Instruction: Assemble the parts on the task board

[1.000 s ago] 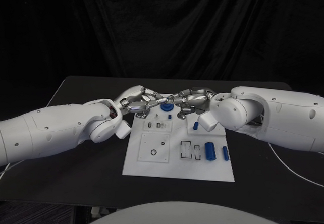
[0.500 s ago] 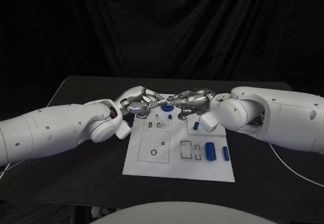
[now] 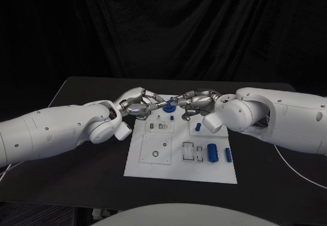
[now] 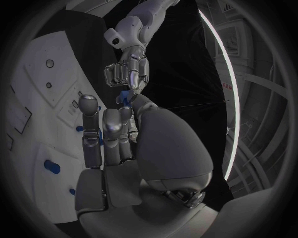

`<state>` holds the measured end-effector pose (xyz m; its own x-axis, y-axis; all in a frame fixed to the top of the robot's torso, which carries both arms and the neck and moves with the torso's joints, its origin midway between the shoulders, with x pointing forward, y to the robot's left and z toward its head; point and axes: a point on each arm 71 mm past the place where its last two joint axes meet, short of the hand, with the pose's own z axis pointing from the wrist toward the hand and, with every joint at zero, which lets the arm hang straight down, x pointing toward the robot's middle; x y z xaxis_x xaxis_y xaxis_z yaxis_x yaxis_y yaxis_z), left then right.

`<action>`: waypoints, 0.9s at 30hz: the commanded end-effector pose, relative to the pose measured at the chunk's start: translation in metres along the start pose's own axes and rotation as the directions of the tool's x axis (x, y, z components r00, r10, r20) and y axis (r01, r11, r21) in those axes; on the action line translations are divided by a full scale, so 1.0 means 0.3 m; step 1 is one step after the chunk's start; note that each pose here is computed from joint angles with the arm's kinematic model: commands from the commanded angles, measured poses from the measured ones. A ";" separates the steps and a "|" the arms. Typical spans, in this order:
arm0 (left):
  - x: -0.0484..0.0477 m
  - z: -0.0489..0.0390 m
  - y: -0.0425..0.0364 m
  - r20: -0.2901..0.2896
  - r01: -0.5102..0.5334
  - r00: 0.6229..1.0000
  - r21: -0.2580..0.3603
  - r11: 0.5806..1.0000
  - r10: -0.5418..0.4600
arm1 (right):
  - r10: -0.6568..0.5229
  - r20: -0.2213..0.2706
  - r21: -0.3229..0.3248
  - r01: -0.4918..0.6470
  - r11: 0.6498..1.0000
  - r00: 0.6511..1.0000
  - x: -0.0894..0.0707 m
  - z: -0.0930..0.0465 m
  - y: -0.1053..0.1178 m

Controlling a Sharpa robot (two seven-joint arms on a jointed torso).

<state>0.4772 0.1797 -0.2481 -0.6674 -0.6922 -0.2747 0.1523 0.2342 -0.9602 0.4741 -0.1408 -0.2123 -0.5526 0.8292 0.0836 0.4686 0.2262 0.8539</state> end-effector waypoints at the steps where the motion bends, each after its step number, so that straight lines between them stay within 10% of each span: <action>1: 0.008 0.000 -0.004 -0.018 0.015 1.000 0.024 1.000 -0.014 | 0.000 0.007 0.002 0.000 1.000 1.000 -0.001 0.000 -0.003; 27: 0.022 0.007 -0.004 -0.031 0.022 0.999 0.026 0.999 -0.021 | -0.040 -0.004 0.035 0.041 0.999 0.999 0.009 0.013 -0.006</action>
<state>0.4756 0.1760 -0.2492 -0.6820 -0.6819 -0.2644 0.1532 0.2203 -0.9633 0.4758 -0.1371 -0.2133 -0.5656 0.8227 0.0570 0.4599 0.2572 0.8499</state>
